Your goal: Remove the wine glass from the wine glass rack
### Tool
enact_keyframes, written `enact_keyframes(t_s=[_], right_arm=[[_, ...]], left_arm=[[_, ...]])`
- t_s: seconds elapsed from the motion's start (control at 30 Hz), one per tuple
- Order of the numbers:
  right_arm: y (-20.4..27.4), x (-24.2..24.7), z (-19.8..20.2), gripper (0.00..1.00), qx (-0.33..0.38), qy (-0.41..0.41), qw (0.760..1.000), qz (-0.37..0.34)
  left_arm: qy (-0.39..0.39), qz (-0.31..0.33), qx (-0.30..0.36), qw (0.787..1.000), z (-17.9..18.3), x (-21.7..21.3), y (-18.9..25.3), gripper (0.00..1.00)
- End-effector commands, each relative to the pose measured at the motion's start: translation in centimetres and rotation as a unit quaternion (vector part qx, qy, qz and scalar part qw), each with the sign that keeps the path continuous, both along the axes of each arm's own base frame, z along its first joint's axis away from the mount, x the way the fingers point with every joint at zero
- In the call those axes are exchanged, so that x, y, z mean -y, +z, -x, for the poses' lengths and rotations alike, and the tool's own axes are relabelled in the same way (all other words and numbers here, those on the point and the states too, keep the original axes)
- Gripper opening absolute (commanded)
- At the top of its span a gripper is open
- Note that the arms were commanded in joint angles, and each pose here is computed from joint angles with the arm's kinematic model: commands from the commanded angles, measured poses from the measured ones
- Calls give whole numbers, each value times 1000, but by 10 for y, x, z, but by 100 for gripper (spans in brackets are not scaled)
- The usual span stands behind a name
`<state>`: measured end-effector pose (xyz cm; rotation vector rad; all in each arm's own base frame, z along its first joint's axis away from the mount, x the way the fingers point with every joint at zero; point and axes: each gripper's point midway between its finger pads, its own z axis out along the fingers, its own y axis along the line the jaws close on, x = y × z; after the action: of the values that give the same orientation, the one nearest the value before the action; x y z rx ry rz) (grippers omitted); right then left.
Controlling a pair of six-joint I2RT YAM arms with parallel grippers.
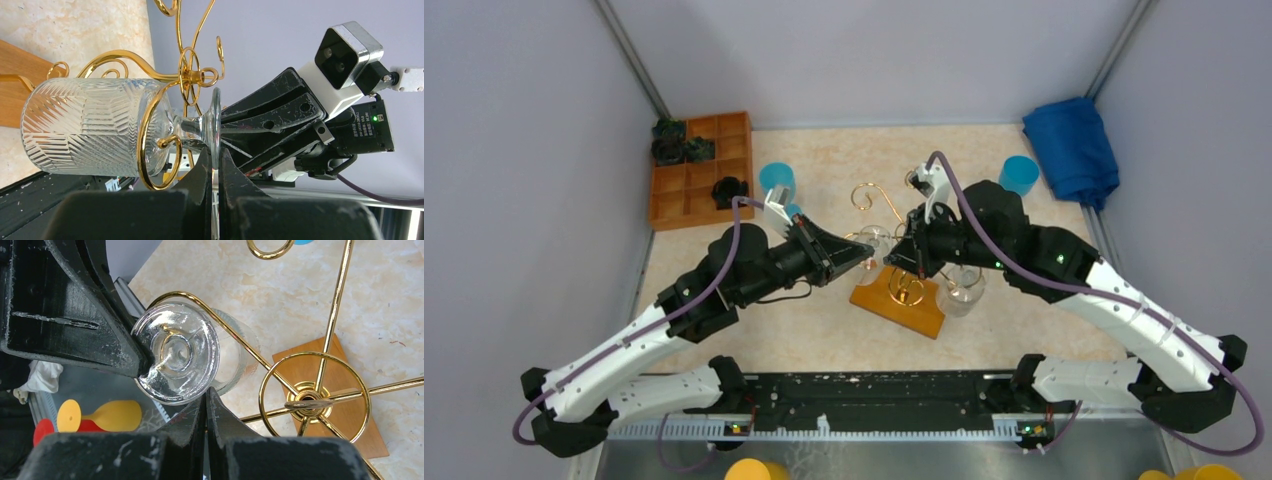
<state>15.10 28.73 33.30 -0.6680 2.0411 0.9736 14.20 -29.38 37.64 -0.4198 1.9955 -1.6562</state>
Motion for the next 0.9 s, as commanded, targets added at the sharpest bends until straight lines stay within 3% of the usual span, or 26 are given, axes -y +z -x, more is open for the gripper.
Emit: enact_keyframes(t_s=[0.0, 0.87], right_arm=[[10, -14, -16, 0, 18, -13, 999, -23], [5, -19, -21, 0, 12, -16, 1000, -16]], left_arm=[[-95, 69, 6, 993, 42, 10, 40, 0], [-60, 55, -2, 997, 41, -15, 29, 0]])
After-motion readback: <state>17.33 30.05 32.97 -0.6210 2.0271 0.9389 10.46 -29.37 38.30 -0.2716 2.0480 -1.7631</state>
